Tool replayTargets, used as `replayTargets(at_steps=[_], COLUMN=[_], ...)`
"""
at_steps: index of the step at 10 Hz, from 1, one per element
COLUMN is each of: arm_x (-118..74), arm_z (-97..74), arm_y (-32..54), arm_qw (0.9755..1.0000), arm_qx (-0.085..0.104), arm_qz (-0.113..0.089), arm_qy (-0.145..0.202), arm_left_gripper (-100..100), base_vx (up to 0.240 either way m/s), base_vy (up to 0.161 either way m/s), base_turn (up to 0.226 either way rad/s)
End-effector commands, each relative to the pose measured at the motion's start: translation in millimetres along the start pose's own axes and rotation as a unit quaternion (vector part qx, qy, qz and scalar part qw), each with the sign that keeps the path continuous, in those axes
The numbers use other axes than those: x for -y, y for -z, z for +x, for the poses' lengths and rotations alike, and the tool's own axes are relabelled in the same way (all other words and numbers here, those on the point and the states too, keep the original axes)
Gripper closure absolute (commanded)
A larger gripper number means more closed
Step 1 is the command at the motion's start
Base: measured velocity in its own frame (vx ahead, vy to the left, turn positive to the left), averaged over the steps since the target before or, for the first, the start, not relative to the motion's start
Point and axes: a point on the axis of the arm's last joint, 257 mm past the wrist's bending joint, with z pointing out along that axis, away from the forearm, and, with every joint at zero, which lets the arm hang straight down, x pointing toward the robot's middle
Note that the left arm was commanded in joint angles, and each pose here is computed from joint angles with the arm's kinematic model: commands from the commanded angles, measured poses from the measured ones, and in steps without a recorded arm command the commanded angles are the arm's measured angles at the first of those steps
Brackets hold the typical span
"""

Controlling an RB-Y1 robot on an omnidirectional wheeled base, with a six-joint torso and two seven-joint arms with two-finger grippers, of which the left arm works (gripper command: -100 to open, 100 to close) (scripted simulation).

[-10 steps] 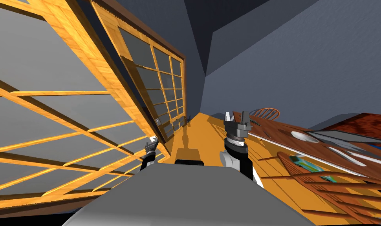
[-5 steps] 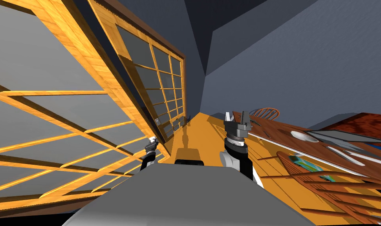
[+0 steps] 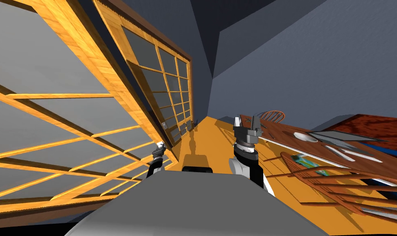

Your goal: Pull the door open

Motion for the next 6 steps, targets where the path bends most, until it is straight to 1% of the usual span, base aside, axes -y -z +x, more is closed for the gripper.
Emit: replayTargets(at_steps=[1,2,3,5,6], arm_x=[-10.1,-16.2,-24.8,-35.5,-38.1], arm_z=[-4.2,-4.1,-4.0,-4.1,-4.2], arm_y=[5.2,6.1,7.7,10.0,10.7], arm_qw=[0.9998,0.9996,0.9991,0.9982,0.9979], arm_qx=[0.005,0.006,0.006,0.006,0.007], arm_qz=[-0.017,-0.028,-0.042,-0.06,-0.064], arm_qy=[0.002,0.003,0.004,0.006,0.006], arm_left_gripper=[100,100,100,100,100], base_vx=[-0.254,-0.248,-0.25,-0.244,-0.231], base_vy=[-0.006,-0.004,-0.008,-0.006,0.011], base_turn=[-0.067,-0.07,-0.072,-0.075,-0.033])
